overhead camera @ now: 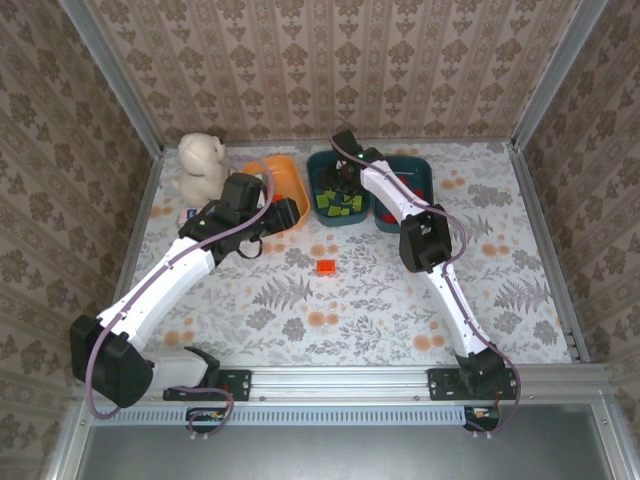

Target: Sort the legos into containers by color

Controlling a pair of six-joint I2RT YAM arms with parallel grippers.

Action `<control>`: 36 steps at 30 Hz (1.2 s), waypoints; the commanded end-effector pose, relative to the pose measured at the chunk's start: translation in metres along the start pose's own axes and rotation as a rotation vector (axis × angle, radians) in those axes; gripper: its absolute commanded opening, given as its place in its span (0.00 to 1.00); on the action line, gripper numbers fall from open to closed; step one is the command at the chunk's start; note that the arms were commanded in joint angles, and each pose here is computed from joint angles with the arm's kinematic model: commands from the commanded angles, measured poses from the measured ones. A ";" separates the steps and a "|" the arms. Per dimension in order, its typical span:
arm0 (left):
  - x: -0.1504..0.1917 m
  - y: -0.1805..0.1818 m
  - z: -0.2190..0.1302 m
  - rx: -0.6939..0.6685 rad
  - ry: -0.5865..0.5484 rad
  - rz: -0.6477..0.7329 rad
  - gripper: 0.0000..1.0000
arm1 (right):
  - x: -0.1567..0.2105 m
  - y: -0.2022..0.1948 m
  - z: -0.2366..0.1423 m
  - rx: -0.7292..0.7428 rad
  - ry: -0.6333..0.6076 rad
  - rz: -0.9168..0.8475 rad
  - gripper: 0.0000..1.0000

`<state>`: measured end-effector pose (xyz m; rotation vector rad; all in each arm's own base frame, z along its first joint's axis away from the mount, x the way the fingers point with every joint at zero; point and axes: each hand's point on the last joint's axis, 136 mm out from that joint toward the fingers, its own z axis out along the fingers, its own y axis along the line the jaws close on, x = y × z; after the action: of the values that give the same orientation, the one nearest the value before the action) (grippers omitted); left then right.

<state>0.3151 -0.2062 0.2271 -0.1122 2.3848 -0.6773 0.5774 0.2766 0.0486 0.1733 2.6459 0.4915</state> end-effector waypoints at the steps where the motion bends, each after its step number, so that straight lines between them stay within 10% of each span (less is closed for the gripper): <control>1: 0.000 0.000 -0.002 -0.006 0.009 -0.006 0.69 | -0.027 0.024 -0.041 -0.068 -0.075 -0.004 0.54; 13: 0.055 0.009 0.016 -0.023 0.167 0.130 0.74 | -0.044 0.079 -0.223 -0.199 -0.296 -0.080 0.59; 28: 0.146 -0.005 0.096 -0.183 0.479 0.263 0.91 | 0.226 -0.026 -0.311 -0.353 0.016 -0.139 0.92; 36: 0.160 0.004 0.125 -0.266 0.554 0.299 0.91 | 0.277 -0.053 -0.348 -0.385 0.048 -0.144 1.00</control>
<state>0.2669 -0.3015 0.0582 0.3480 2.8886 -0.3586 0.1913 0.1759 0.2198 -0.1164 2.4607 0.9328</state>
